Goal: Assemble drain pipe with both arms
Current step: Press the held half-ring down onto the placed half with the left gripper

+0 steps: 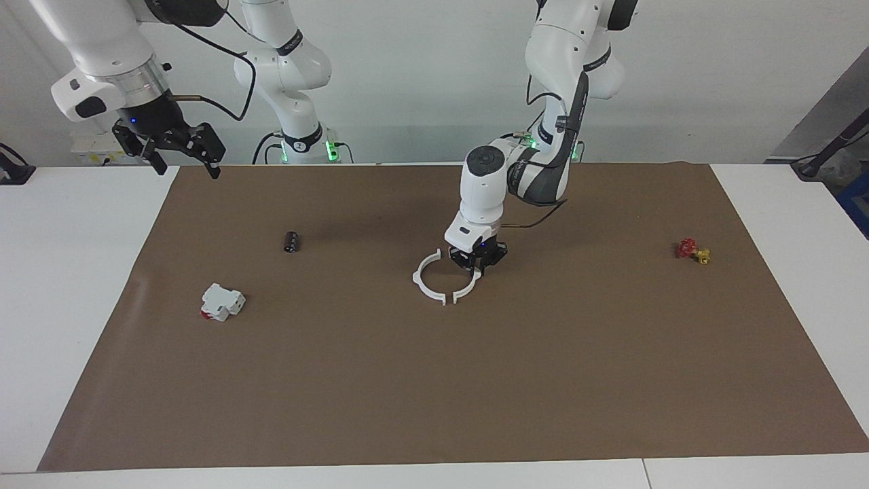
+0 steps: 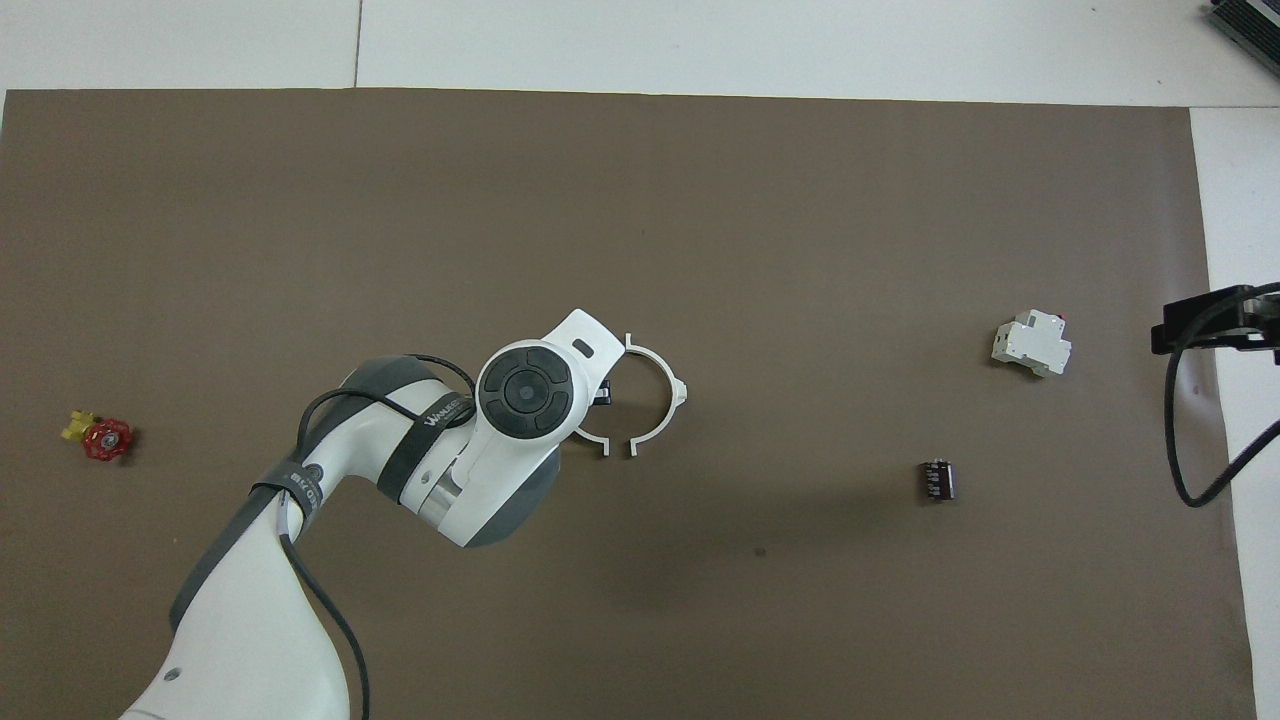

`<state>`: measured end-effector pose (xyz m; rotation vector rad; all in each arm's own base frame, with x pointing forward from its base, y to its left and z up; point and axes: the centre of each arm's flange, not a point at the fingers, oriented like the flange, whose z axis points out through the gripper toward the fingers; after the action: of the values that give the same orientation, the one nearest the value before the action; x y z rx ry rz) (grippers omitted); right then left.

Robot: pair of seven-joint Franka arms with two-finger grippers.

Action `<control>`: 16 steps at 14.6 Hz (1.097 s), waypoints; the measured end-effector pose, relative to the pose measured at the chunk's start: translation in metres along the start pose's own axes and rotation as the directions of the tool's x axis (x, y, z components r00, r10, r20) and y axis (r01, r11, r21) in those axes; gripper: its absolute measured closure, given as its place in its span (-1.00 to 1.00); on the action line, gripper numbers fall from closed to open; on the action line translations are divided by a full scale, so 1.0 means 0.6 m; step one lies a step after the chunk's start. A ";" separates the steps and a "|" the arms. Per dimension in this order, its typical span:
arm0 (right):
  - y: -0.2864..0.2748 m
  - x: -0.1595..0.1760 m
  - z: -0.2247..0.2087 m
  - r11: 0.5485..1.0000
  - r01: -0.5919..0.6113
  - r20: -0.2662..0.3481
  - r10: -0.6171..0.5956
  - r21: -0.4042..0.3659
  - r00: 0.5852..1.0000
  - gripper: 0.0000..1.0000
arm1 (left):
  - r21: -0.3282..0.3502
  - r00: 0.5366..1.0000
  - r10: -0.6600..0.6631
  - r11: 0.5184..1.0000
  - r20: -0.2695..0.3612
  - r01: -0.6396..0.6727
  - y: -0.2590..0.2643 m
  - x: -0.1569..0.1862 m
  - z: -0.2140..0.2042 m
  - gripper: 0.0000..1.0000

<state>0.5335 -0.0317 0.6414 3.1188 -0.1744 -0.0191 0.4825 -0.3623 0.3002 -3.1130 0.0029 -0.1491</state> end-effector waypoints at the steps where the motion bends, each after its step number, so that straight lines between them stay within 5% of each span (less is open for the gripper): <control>1: 0.000 0.000 0.000 1.000 0.000 0.000 0.000 0.000 1.000 -1.00 | -0.001 1.000 0.001 1.000 0.000 -0.001 0.003 -0.002 0.000 0.59; 16: 0.000 0.000 -0.001 1.000 0.000 -0.001 0.000 0.000 1.000 -1.00 | -0.019 1.000 -0.014 1.000 -0.020 0.014 0.010 0.001 0.000 0.59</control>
<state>0.5333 -0.0316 0.6417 3.1189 -0.1741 -0.0182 0.4829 -0.3684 0.3004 -3.1303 -0.0174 -0.1811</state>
